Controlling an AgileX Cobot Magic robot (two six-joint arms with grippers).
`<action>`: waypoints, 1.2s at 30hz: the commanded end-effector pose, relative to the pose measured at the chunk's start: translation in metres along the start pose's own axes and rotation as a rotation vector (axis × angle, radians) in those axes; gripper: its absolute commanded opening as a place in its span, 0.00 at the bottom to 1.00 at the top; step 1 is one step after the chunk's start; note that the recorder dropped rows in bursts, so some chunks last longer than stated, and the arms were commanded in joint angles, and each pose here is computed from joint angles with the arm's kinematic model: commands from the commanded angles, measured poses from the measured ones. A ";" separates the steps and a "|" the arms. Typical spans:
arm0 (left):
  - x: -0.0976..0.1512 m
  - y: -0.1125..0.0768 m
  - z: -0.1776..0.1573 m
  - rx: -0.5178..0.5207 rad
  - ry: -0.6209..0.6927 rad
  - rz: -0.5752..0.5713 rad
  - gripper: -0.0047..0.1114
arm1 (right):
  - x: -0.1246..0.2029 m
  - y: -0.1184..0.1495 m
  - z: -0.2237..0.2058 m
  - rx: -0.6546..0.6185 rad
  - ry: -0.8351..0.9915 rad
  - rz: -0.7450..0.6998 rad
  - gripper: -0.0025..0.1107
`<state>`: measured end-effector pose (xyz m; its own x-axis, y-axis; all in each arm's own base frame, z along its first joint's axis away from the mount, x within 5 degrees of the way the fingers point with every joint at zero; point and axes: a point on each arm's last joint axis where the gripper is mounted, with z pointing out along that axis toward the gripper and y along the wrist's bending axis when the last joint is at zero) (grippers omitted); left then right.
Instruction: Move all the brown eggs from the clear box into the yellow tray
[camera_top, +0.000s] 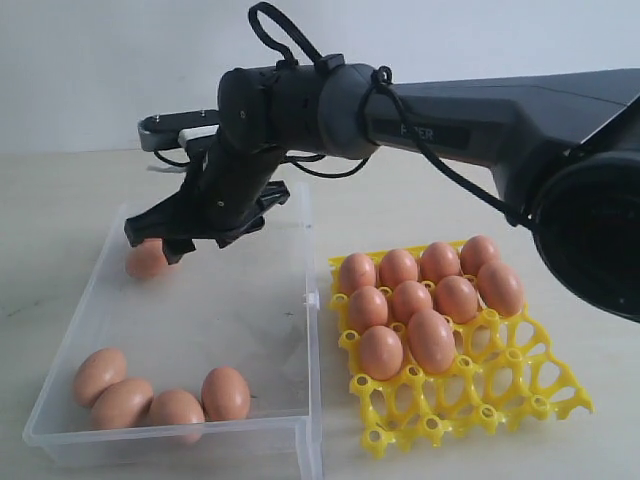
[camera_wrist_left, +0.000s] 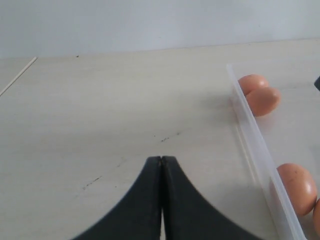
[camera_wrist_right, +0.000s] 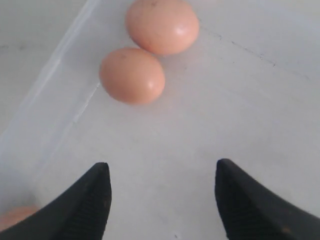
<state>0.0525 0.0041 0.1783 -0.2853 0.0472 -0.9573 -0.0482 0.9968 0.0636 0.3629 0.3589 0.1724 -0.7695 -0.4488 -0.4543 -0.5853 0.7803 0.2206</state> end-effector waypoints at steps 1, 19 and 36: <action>-0.002 0.000 0.000 -0.003 -0.005 0.003 0.04 | -0.007 0.006 0.003 -0.019 -0.047 -0.140 0.55; -0.002 0.000 0.000 -0.003 -0.005 0.003 0.04 | -0.012 0.027 0.024 -0.101 -0.210 -0.543 0.55; -0.002 0.000 0.000 -0.003 -0.005 0.003 0.04 | -0.013 0.019 0.058 -0.167 -0.098 0.526 0.55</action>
<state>0.0525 0.0041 0.1783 -0.2853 0.0472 -0.9573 -0.0482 0.9968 0.0636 0.3750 0.4080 0.1354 -0.9327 -0.0028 -0.3607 -0.2235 0.7894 0.5717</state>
